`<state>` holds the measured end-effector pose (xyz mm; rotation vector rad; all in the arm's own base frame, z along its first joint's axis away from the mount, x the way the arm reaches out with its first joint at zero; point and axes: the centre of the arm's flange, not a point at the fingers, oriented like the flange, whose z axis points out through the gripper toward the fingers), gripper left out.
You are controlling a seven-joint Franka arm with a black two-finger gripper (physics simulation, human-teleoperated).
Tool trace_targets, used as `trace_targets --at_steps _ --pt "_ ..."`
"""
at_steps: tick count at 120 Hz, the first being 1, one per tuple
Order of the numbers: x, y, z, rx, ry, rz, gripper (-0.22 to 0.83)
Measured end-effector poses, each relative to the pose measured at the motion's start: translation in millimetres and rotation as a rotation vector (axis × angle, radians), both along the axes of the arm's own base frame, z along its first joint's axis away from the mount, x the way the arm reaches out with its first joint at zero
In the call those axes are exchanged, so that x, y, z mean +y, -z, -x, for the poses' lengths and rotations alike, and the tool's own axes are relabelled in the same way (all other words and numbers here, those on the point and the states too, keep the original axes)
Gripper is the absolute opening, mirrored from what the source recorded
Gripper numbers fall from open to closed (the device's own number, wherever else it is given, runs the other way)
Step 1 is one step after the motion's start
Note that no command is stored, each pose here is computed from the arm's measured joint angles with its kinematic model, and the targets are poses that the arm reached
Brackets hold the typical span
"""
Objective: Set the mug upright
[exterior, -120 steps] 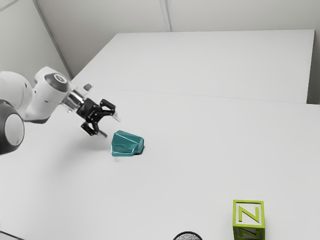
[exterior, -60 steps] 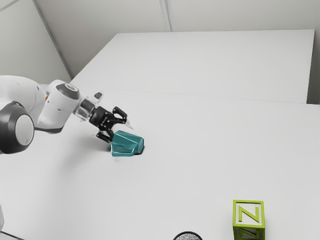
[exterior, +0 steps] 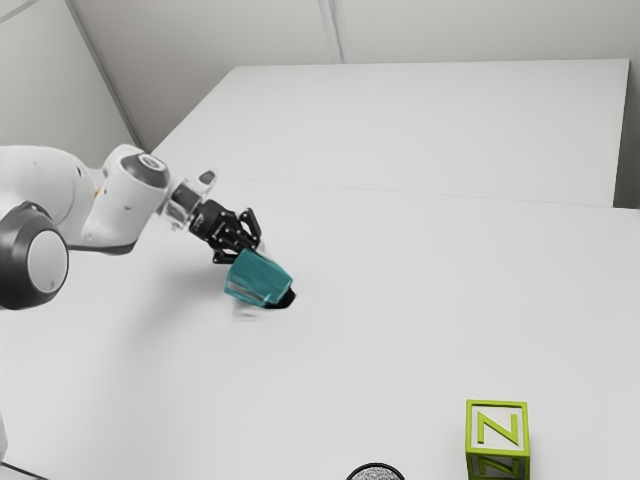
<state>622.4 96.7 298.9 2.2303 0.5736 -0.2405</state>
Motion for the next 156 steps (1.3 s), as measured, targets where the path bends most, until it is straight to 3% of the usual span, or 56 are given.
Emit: trace_targets --at_steps 15,44,68,95,120,156 --pt "-8 -15 0 -0.017 0.04 -0.04 -0.16" --pt "-57 -92 9 -0.094 0.32 -0.39 -0.17" --pt "-92 -106 39 -0.129 0.494 -0.691 -0.17" --pt "-103 -96 69 -0.173 0.472 -0.83 -0.17" --pt "-107 -78 66 -0.203 0.404 -0.872 -0.17" --pt "-105 -45 56 -0.187 0.338 -0.888 -0.17"
